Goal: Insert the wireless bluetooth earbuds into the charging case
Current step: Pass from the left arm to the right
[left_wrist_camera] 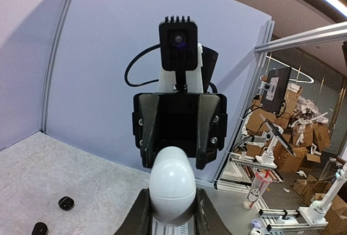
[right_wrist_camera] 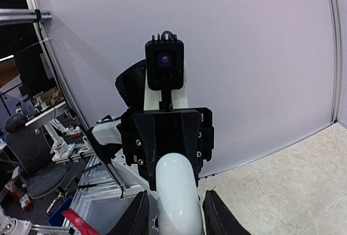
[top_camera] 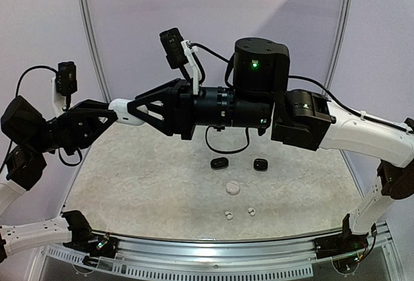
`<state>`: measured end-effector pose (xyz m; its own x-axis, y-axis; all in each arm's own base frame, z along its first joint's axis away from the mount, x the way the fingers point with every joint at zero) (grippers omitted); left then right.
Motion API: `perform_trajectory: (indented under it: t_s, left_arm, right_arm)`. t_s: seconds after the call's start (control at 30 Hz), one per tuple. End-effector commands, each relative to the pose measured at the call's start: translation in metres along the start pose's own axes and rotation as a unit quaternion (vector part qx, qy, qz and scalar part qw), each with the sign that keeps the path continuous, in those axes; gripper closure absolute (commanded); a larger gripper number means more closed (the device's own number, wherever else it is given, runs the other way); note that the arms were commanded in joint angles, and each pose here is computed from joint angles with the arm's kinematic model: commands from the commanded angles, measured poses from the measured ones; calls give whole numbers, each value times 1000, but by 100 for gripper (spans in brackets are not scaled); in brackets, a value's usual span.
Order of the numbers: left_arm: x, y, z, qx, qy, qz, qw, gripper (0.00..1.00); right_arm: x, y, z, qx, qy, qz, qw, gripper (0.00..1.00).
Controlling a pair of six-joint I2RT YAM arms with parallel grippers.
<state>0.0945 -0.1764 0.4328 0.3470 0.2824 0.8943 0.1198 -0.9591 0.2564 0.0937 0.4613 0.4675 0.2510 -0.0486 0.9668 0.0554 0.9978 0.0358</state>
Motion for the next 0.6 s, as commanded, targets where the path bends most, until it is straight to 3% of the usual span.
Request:
perform_trajectory:
  t_s: [0.0,0.13,0.33,0.4,0.57]
  left_arm:
    - [1,0,2,0,2,-7,1000,100]
    - [1,0,2,0,2,-8,1000,100]
    - [-5,-1,4,-1,8,4,1000,100]
    - [-16,-1,8,1,18,29,999,99]
    - [-58,-8,17,-1,72,173,982,52]
  right_arm:
    - [-12,6,-5,-3,6,36,999,62]
    - [-12,4,-4,-6,6,40,999,64]
    - [-10,2,-4,-6,4,42,999,96]
    - [-8,-1,-3,-8,-2,43,999,100]
    - [-9,-10,-2,-17,-35,69,997,100]
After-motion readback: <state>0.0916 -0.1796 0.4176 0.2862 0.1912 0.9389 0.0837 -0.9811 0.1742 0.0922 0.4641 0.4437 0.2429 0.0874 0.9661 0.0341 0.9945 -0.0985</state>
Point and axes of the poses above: each gripper's point midway between its finger pads, its own y axis out along the fingers, its own z axis along the line the jaws close on, x = y × z, the point moved 6 cm from there along -y, back along the fingers, and after that the axes turned 4 degrees about -y, right-handed, at the moved point
